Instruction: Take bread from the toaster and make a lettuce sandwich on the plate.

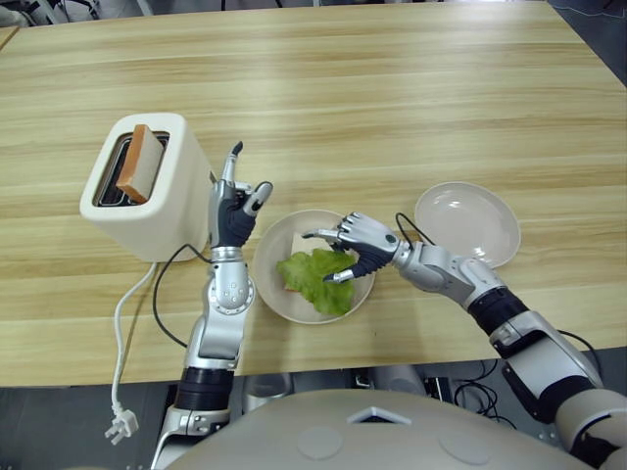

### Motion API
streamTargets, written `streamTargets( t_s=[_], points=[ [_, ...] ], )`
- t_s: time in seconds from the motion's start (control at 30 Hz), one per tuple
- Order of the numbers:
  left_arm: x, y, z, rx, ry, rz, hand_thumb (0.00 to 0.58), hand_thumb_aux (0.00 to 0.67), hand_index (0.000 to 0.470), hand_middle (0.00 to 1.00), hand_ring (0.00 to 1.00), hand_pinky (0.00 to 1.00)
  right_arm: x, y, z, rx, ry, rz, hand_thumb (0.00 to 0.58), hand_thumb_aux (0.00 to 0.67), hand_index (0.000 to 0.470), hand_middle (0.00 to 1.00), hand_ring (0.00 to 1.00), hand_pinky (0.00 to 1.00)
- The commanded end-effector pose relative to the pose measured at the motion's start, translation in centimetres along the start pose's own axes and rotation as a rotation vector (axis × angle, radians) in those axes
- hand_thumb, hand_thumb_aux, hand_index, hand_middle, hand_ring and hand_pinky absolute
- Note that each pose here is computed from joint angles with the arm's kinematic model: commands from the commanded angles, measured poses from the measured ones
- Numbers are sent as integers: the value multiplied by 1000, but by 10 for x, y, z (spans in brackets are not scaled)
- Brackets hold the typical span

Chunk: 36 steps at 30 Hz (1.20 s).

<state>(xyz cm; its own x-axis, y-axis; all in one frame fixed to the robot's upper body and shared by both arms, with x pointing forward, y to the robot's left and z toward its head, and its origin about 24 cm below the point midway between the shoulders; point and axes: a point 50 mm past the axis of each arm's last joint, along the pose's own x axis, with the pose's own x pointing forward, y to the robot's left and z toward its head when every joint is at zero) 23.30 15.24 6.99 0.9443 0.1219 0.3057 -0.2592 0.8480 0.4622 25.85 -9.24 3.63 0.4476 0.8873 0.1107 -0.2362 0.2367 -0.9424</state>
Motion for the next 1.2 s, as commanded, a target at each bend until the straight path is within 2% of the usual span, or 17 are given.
streamTargets(
  t_s=[0.03, 0.33, 0.6, 0.73, 0.77, 0.8, 0.83, 0.9, 0.93, 0.97, 1.0, 1.03, 1.07, 1.17, 1.2],
  points=[
    [-1, -4, -4, -16, 20, -17, 0, 0, 0, 1000, 1000, 1000, 1, -1, -1, -12, 7, -3, 0, 0, 0, 0, 0, 0],
    [-3, -5, -6, -30, 33, -25, 0, 0, 0, 1000, 1000, 1000, 0, -2, -4, -12, 25, -9, 0, 0, 0, 0, 0, 0],
    [-4, -7, -5, -40, 28, -33, 0, 0, 0, 1000, 1000, 1000, -8, -4, -30, -114, 199, 49, 0, 0, 0, 0, 0, 0],
    [-2, 1, 3, -30, -16, -3, 0, 0, 0, 1000, 1000, 1000, -15, 11, -28, -104, 239, 114, 0, 0, 0, 0, 0, 0],
    [-1, 2, 3, -29, -20, -1, 0, 0, 0, 773, 773, 773, -15, 13, -27, -102, 241, 121, 0, 0, 0, 0, 0, 0],
    [-1, 2, 3, -27, -17, -3, 0, 0, 0, 251, 251, 251, -16, 17, -24, -119, 232, 136, 0, 0, 0, 0, 0, 0],
    [0, 1, 2, -24, -13, -7, 0, 0, 0, 0, 0, 0, -15, 21, -20, -133, 220, 148, 0, 0, 0, 0, 0, 0],
    [-1, 0, 0, -15, -7, -11, 0, 0, 0, 0, 0, 0, -14, 28, -13, -143, 194, 159, 0, 0, 0, 0, 0, 0],
    [-1, -1, 0, -13, -6, -12, 0, 0, 0, 0, 0, 0, -14, 30, -11, -149, 185, 162, 87, 53, 36, 0, 0, 0],
    [-2, -1, 0, -12, -5, -11, 0, 0, 0, 0, 0, 0, -14, 31, -9, -154, 178, 164, 120, 74, 51, 0, 0, 0],
    [-2, -1, 0, -12, -5, -12, 0, 0, 0, 0, 0, 0, -13, 32, -7, -159, 173, 166, 223, 145, 99, 0, 0, 0],
    [-2, -1, 0, -12, -5, -13, 0, 0, 0, 0, 0, 0, -14, 33, -7, -159, 172, 169, 366, 263, 180, 0, 0, 0],
    [-2, -2, 0, -12, -5, -14, 0, 0, 0, 0, 0, 0, -14, 34, -6, -158, 171, 175, 436, 336, 231, 0, 0, 0],
    [-3, -2, 0, -11, -3, -15, 0, 0, 0, 0, 0, 0, -15, 36, -7, -158, 174, 182, 493, 410, 281, 0, 0, 0],
    [-3, -3, -1, -11, -1, -15, 0, 0, 0, 0, 0, 0, -15, 35, -8, -159, 175, 181, 496, 415, 285, 0, 0, 0]
  ],
)
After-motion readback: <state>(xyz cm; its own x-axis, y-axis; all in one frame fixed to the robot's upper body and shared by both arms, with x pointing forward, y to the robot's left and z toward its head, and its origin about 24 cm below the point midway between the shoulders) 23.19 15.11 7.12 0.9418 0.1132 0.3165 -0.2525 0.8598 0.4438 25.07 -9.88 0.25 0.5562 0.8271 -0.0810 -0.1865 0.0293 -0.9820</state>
